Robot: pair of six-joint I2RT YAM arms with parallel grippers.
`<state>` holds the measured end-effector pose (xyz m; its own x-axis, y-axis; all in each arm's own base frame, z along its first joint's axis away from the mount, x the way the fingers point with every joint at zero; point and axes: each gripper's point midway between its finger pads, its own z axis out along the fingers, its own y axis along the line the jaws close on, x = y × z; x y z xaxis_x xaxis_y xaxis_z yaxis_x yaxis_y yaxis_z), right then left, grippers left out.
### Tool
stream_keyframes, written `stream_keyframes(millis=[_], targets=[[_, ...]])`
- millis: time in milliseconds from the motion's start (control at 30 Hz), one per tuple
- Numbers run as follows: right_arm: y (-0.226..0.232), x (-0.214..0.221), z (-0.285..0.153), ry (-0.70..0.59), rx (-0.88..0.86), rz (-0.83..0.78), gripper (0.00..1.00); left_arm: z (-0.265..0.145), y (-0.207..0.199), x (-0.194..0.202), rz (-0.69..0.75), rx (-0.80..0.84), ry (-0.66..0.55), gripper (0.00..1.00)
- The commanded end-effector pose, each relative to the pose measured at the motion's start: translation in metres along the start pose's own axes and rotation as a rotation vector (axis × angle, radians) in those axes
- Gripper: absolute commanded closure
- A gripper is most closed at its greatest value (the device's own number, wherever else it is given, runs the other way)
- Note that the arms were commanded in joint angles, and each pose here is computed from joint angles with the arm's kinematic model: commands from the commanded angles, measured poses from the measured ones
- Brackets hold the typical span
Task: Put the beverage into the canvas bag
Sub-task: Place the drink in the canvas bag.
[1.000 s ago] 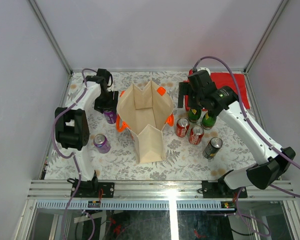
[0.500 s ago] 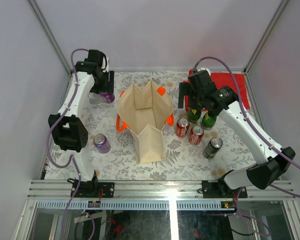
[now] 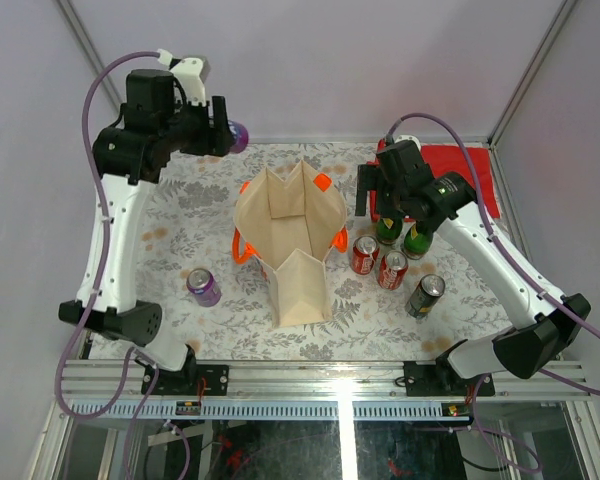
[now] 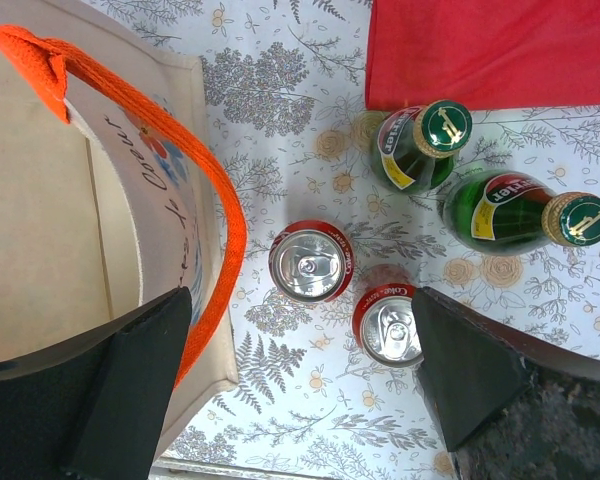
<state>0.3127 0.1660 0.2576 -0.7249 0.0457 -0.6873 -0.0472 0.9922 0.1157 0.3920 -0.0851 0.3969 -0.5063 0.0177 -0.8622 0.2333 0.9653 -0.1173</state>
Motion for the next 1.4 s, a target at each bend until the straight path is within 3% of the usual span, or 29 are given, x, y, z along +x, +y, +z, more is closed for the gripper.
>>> stream_keyframes(millis=[0, 233, 600, 967, 1367], targets=[[0.002, -0.011, -0.007, -0.044, -0.024, 0.015, 0.01, -0.037, -0.067, -0.026, 0.069, 0.256, -0.140, 1.00], [0.004, -0.010, -0.003, -0.041, -0.027, 0.018, 0.01, -0.025, -0.121, 0.020, 0.157, 0.393, 0.003, 1.00], [0.000, -0.007, -0.003, -0.041, -0.016, 0.019, 0.01, 0.021, -0.142, 0.081, 0.256, 0.432, 0.190, 1.00], [0.003, -0.009, 0.000, -0.032, -0.018, 0.013, 0.01, 0.059, -0.127, 0.156, 0.364, 0.370, 0.364, 1.00], [0.006, -0.011, 0.004, -0.030, -0.025, 0.010, 0.01, 0.114, -0.104, 0.193, 0.374, 0.224, 0.457, 1.00]])
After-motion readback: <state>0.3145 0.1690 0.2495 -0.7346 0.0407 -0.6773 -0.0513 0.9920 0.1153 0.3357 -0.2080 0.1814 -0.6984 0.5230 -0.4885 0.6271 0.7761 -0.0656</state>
